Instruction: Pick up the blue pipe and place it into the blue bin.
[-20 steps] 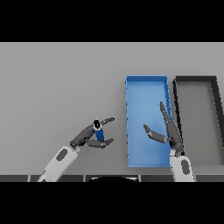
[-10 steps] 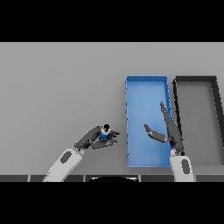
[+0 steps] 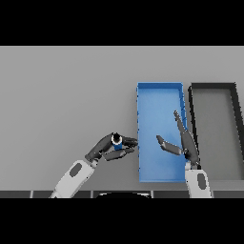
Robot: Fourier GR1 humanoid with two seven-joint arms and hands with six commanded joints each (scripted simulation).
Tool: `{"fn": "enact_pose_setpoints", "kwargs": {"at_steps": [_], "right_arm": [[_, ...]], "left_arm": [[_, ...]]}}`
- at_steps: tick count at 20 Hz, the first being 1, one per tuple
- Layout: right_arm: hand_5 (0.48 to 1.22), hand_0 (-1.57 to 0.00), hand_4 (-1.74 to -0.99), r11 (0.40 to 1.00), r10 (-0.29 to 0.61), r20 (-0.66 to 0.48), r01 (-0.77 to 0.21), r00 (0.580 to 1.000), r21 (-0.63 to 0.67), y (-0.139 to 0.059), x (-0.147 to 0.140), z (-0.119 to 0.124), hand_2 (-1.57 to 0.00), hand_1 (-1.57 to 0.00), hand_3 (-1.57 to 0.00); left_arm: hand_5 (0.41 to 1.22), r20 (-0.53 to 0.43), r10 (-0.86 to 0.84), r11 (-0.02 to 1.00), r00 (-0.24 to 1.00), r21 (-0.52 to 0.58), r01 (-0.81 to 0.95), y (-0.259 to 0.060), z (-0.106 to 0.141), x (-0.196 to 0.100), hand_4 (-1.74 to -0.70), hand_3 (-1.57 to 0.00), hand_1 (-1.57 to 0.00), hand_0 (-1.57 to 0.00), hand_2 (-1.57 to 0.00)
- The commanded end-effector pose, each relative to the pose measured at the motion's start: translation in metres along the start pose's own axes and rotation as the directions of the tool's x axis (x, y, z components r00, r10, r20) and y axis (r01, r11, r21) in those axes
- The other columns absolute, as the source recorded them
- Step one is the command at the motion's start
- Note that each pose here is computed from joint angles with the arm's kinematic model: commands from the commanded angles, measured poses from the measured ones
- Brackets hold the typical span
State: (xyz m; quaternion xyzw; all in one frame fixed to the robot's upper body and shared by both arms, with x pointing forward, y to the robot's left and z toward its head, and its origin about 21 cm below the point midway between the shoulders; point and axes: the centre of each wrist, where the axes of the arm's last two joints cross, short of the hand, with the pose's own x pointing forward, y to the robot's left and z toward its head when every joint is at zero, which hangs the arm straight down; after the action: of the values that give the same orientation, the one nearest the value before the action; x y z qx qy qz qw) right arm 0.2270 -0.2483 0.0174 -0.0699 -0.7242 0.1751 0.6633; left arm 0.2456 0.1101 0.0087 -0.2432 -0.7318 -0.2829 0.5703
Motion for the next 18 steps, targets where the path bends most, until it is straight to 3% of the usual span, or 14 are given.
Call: {"fn": "enact_pose_setpoints", "kwargs": {"at_steps": [1, 8, 14, 18], "right_arm": [[0.552, 0.00, -1.138, 1.000, 0.004, 0.001, -0.004, 1.000, 0.002, 0.003, -0.003, 0.003, 0.00, 0.00, 0.00], [0.571, 0.00, -1.123, 1.000, 0.016, 0.010, -0.016, 1.000, -0.001, -0.004, -0.001, 0.005, 0.00, 0.00, 0.00], [0.578, 0.00, -1.123, 0.999, 0.026, 0.007, -0.026, 1.000, 0.027, -0.005, -0.002, 0.001, 0.00, 0.00, 0.00], [0.577, 0.00, -1.191, 1.000, 0.019, 0.017, -0.019, 1.000, 0.024, -0.007, 0.002, -0.003, 0.00, 0.00, 0.00]], "left_arm": [[1.213, 0.002, 0.000, 1.000, 1.000, -0.003, 0.000, -0.002, -0.002, 0.005, -1.48, -1.55, -1.55, -1.55, -1.55], [1.219, 0.002, -0.028, 0.998, 1.000, -0.048, 0.028, -0.001, -0.018, 0.033, -1.47, -1.57, -1.57, -1.57, -1.57], [1.220, -0.009, -0.023, 0.997, 1.000, -0.074, 0.022, -0.004, -0.017, 0.035, -1.47, -1.57, -1.57, -1.57, -1.57], [1.220, -0.011, -0.026, 0.997, 1.000, -0.074, 0.025, -0.004, -0.014, 0.031, -1.47, -1.57, -1.57, -1.57, -1.57]]}}
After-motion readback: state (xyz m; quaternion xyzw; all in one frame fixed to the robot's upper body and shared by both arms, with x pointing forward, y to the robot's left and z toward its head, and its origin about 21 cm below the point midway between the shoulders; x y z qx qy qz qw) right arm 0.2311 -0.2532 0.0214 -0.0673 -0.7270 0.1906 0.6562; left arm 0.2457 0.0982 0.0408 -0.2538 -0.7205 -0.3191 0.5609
